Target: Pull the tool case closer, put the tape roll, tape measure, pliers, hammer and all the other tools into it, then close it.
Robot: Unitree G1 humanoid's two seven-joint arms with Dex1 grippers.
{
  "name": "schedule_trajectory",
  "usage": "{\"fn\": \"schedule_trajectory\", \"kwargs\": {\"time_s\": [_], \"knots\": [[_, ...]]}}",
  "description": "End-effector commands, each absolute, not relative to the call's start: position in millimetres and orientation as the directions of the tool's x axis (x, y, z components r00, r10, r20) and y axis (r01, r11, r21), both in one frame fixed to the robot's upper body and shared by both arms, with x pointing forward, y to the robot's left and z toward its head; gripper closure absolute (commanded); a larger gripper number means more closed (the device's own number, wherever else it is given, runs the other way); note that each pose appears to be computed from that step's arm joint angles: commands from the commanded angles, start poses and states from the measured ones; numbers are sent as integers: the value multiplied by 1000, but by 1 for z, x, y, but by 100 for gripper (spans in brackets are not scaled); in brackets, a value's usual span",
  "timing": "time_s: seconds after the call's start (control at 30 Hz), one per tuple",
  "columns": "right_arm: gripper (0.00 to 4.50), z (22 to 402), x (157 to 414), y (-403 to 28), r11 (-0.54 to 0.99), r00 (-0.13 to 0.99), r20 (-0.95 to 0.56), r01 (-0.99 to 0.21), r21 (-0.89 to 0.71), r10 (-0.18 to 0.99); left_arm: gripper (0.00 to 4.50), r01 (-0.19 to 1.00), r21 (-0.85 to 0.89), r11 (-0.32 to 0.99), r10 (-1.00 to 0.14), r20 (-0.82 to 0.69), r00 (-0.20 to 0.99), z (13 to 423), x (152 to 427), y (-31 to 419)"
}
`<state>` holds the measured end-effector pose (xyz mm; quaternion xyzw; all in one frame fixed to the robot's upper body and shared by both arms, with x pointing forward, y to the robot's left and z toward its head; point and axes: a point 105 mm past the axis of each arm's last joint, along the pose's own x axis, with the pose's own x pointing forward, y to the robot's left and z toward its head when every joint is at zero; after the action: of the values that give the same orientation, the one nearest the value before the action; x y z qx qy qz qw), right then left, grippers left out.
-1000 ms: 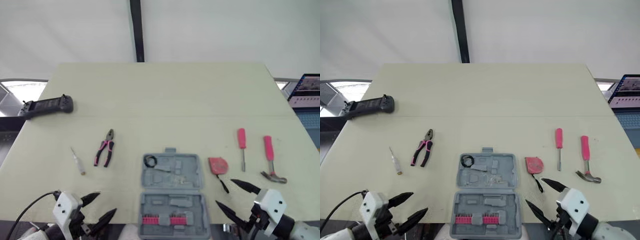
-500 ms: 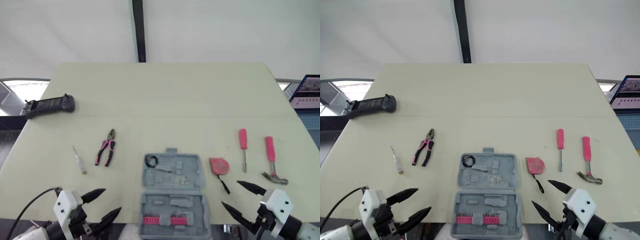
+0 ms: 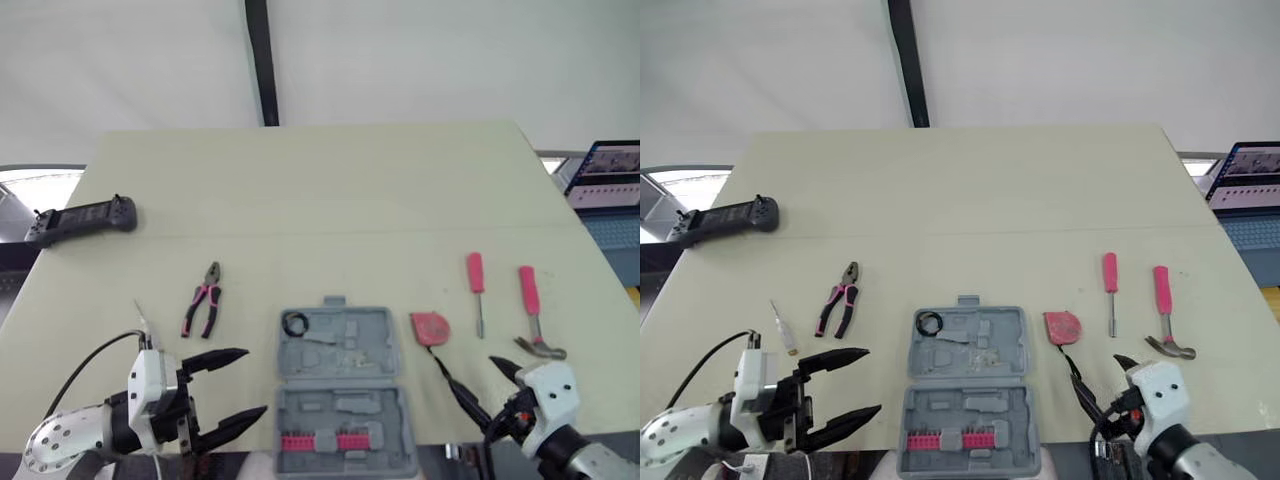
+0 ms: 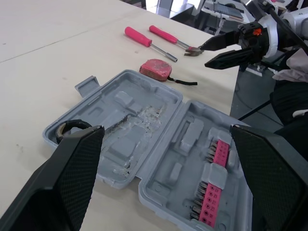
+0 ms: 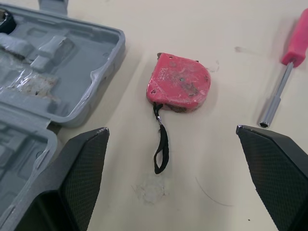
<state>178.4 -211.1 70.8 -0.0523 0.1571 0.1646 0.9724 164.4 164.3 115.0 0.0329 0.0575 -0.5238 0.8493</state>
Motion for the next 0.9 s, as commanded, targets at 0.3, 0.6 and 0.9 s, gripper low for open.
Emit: {"fn": "schedule_trajectory", "kwargs": {"time_s": [0.3, 0.6, 0.9], "knots": [[0, 47, 203, -197, 961, 870, -442, -270, -56, 219, 3, 897, 29, 442, -889, -124, 442, 119, 165, 157], [0, 38, 217, -195, 967, 858, -478, -247, -60, 189, 3, 892, 42, 450, -883, -126, 452, 120, 165, 155], [0, 37, 220, -190, 969, 853, -485, -245, -44, 194, 3, 889, 56, 454, -879, -134, 458, 122, 165, 152]]}}
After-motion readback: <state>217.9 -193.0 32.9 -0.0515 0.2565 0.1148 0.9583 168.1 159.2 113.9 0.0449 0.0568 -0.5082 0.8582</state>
